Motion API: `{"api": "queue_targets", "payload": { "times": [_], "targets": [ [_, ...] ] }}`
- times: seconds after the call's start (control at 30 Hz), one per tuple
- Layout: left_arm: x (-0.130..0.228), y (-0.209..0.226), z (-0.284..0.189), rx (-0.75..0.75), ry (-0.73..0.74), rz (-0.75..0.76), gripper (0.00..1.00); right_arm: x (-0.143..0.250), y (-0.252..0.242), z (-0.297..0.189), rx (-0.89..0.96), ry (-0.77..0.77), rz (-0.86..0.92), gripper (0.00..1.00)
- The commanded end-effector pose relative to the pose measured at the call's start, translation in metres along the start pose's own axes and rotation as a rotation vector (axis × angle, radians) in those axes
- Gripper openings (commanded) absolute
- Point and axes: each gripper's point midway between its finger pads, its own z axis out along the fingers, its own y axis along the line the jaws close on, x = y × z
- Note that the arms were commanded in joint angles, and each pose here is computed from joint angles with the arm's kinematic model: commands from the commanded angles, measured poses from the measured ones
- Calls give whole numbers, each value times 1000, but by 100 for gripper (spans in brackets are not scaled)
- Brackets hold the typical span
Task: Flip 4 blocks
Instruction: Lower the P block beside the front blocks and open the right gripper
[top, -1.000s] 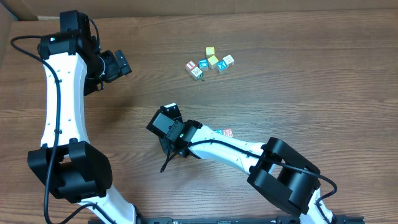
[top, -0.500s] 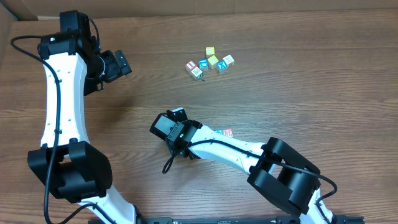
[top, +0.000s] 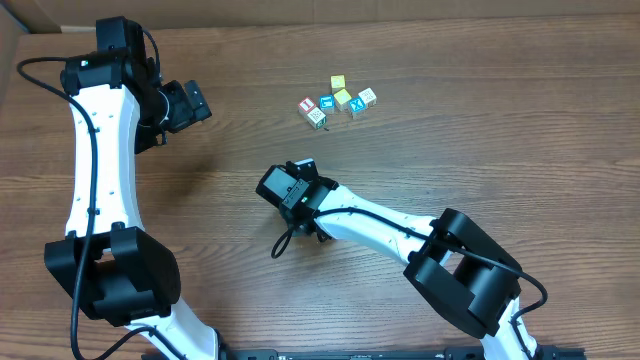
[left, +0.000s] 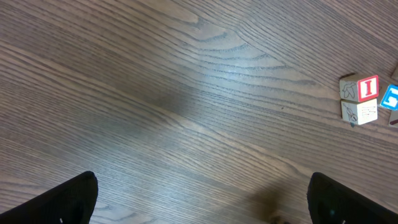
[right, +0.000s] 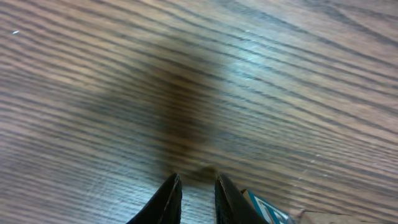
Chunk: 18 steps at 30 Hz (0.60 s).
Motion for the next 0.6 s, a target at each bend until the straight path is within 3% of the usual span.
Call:
{"api": "queue_targets", "payload": {
  "times": [0.0, 0.57],
  "targets": [
    [1, 2, 3, -10, 9, -16, 100, -9, 2, -6, 0, -27, 10, 21],
    [1, 2, 3, -10, 9, -16, 100, -4, -3, -6, 19, -4, -5, 26]
  ]
}}
